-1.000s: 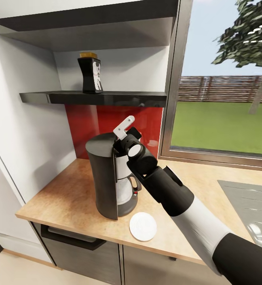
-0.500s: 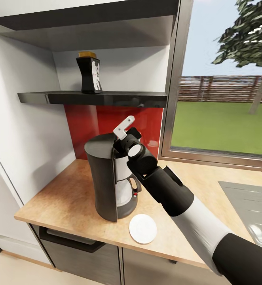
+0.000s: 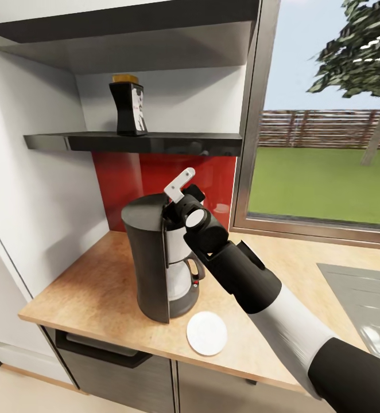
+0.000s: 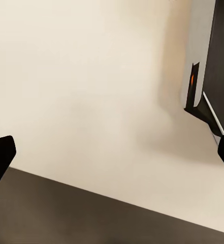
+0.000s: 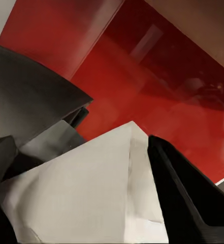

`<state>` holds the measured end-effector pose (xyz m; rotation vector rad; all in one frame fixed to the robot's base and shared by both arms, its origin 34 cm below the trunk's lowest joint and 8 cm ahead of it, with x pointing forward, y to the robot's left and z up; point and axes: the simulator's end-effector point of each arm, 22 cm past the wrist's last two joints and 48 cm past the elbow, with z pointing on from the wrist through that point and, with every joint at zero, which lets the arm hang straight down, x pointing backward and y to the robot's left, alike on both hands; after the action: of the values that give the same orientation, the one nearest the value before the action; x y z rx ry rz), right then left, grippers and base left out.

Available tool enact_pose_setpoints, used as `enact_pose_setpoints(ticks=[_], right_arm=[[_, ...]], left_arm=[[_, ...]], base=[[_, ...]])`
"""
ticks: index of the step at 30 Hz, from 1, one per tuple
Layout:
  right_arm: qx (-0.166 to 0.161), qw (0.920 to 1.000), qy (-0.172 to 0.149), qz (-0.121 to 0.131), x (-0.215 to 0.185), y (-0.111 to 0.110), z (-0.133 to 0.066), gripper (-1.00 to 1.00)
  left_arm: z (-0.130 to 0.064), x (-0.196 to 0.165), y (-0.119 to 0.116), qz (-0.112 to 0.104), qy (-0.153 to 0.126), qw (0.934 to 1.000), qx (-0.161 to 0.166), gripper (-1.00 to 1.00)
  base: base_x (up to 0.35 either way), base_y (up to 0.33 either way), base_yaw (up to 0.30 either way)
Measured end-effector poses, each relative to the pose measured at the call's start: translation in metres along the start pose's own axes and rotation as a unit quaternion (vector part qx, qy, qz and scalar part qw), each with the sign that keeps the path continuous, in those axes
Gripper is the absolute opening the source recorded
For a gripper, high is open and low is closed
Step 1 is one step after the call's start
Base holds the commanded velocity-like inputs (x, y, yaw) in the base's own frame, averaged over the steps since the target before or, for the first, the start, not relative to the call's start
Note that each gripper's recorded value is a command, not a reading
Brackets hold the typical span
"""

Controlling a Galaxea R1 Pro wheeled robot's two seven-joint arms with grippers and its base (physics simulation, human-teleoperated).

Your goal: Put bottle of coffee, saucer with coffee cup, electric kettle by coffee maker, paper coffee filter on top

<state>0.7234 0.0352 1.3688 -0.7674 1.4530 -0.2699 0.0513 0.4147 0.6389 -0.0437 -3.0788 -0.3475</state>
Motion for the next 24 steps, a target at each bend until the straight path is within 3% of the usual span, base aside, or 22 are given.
enact_pose_setpoints(ticks=[24], right_arm=[[0.000, 1.0000, -0.002, 0.000, -0.0012, -0.0002, -0.0006, 1.00]], left_arm=[[0.0000, 0.0000, 0.0000, 0.000, 0.000, 1.0000, 0.000, 1.00]], base=[[0.003, 0.000, 0.000]])
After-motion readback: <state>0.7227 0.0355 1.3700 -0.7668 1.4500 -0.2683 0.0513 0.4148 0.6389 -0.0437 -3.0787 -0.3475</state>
